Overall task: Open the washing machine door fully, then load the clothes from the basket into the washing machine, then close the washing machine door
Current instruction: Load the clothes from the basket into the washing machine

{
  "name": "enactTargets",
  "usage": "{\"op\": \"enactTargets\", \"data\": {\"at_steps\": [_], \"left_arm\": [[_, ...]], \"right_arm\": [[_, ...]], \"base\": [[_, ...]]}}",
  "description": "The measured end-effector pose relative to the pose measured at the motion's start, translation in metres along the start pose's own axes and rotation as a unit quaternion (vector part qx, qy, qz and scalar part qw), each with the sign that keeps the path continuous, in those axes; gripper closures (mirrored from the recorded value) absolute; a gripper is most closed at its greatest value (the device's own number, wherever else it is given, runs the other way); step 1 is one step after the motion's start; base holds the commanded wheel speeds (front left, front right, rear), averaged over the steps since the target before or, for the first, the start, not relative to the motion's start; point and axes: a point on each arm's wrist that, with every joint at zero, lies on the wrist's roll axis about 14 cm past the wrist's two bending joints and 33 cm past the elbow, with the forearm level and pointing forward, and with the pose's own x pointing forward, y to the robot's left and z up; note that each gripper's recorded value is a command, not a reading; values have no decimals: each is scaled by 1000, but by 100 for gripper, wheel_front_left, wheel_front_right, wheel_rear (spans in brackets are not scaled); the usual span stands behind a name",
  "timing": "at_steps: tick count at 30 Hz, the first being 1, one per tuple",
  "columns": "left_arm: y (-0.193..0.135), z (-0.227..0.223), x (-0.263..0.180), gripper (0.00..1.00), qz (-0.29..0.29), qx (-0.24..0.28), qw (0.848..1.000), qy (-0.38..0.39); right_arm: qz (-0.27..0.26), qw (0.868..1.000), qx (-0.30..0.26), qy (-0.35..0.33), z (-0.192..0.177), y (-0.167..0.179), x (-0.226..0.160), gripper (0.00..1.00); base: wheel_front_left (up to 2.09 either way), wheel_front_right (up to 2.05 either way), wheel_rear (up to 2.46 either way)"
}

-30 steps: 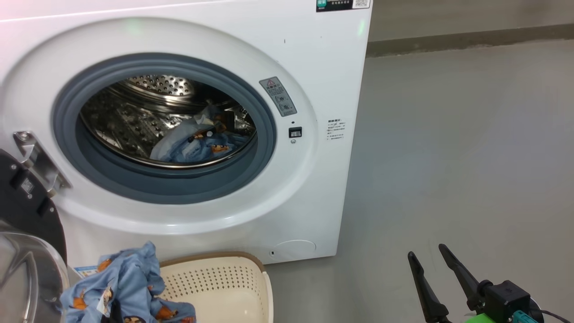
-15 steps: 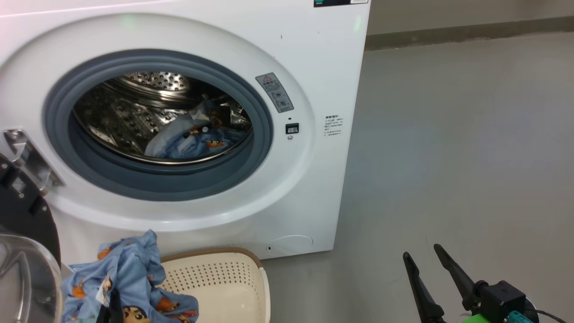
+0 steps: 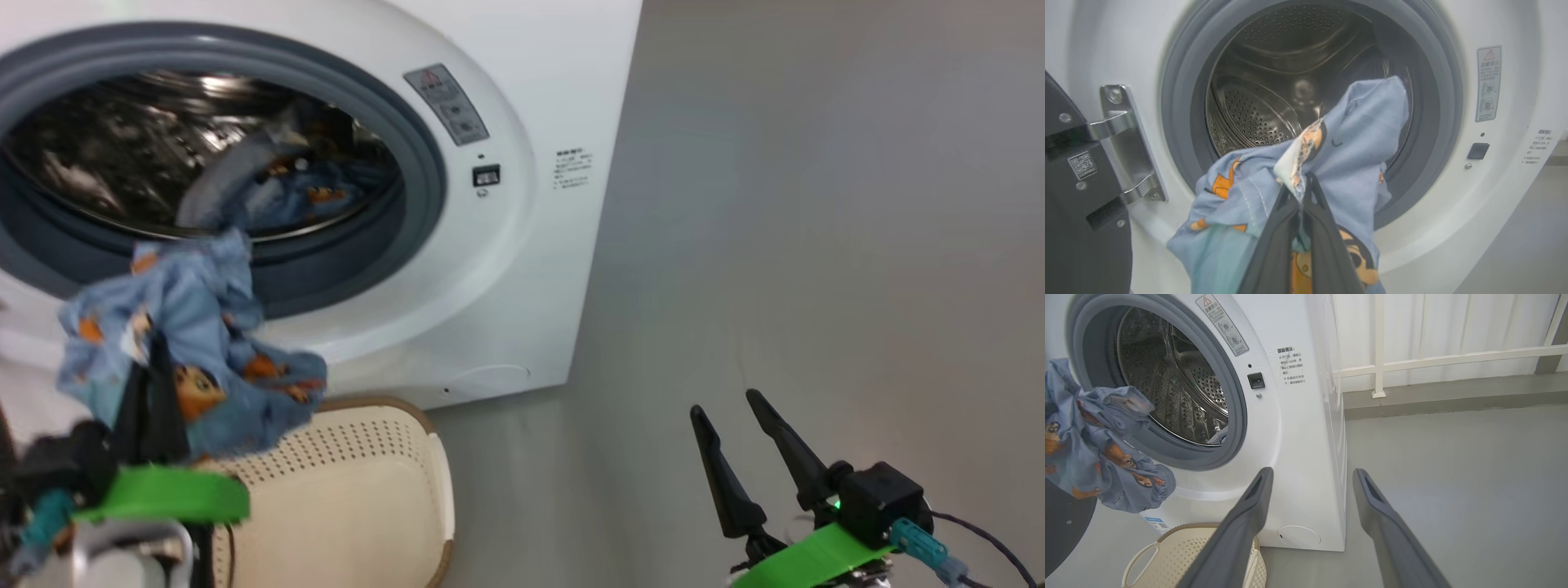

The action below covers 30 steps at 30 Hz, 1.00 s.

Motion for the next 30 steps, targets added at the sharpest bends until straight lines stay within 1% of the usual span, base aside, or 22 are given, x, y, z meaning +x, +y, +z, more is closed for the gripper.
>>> {"op": "enactTargets", "data": {"at_steps": [5, 11, 15, 19, 24, 30], "left_arm": [[-4, 0, 49, 100, -15, 12, 1000, -9], [-12, -10, 103, 100, -31, 33, 999, 0], [-18, -23, 133, 100, -39, 47, 998, 15], [-20, -35, 163, 100, -40, 57, 997, 27], [-14, -57, 196, 100, -33, 67, 996, 46], [-12, -81, 228, 100, -31, 79, 995, 57]], "right_arm": [[-11, 1000, 1, 12, -7, -7, 6, 0], [-35, 999, -1, 22, -12, -21, 4, 0], [-56, 998, 19, 27, -16, -30, -1, 0], [-72, 996, 21, 40, -23, -37, -8, 0], [-88, 994, 30, 60, -35, -43, -11, 0], [-106, 991, 19, 80, -46, -56, -7, 0]], "base": [[0, 0, 0], [0, 0, 0], [0, 0, 0], [0, 0, 0], [0, 0, 0], [0, 0, 0]]}}
